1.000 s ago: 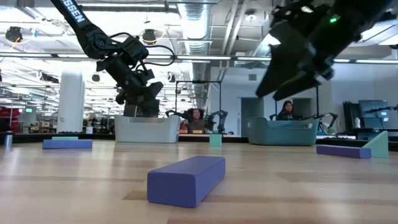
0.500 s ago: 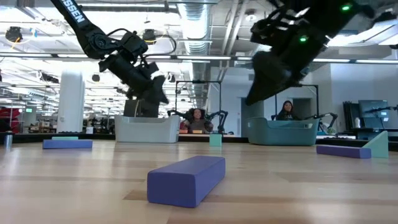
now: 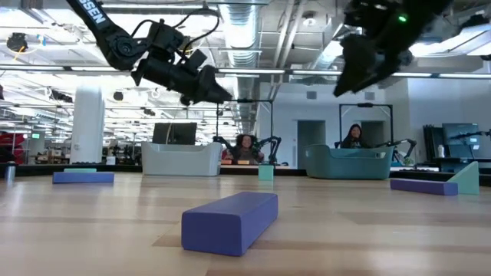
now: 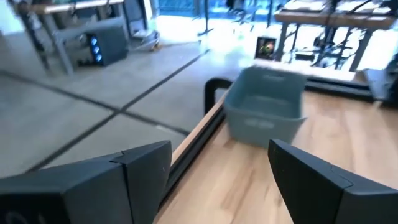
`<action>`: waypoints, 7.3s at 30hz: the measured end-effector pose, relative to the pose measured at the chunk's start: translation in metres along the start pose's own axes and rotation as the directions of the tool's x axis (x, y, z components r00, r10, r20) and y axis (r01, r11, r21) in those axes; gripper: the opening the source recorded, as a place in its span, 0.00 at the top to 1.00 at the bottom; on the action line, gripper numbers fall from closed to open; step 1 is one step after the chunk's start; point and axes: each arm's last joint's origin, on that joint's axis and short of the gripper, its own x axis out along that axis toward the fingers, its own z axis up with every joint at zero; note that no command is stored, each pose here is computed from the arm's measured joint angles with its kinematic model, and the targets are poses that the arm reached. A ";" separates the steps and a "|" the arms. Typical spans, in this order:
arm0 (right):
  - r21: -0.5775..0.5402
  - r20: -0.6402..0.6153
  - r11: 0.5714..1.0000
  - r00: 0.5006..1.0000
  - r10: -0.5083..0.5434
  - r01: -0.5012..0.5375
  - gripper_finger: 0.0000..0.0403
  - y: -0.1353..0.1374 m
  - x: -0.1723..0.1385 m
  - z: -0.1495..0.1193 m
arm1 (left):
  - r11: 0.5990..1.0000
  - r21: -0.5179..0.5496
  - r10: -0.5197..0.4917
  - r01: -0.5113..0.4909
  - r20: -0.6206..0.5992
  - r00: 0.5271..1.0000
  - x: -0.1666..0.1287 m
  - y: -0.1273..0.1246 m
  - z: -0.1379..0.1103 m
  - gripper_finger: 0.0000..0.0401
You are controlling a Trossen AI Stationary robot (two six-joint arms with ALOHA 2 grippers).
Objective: Sort & place blocks by color
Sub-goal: Put the violet block into the blue bin
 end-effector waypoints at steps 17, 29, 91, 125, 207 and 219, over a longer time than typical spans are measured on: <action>0.150 0.282 0.893 0.884 0.373 -0.424 0.30 -0.004 0.013 -0.054 | 0.988 -0.006 -0.148 0.153 0.223 0.964 0.001 -0.080 0.025 0.42; 0.231 0.376 0.796 0.806 0.457 -0.559 0.71 0.008 0.017 -0.036 | 0.985 0.117 -0.154 0.127 0.258 0.954 -0.007 -0.124 0.029 0.43; 0.125 0.278 0.863 0.852 0.443 -0.489 0.94 -0.015 0.087 -0.027 | 0.995 0.012 0.101 -0.100 -0.154 0.983 -0.038 -0.123 -0.074 0.43; 0.220 0.231 0.862 0.883 0.409 -0.457 0.89 -0.036 0.112 -0.013 | 0.985 0.003 0.168 -0.171 -0.186 0.968 -0.041 -0.120 -0.080 0.43; 0.192 -0.616 0.970 0.752 0.236 -0.147 0.45 0.002 -0.007 -0.070 | 0.983 0.017 -0.178 0.183 -0.171 0.969 -0.043 -0.140 -0.077 0.43; 0.293 -0.610 0.949 0.740 0.282 -0.120 0.45 0.011 -0.034 -0.085 | 0.981 0.014 -0.191 0.194 -0.127 0.973 -0.043 -0.143 -0.073 0.43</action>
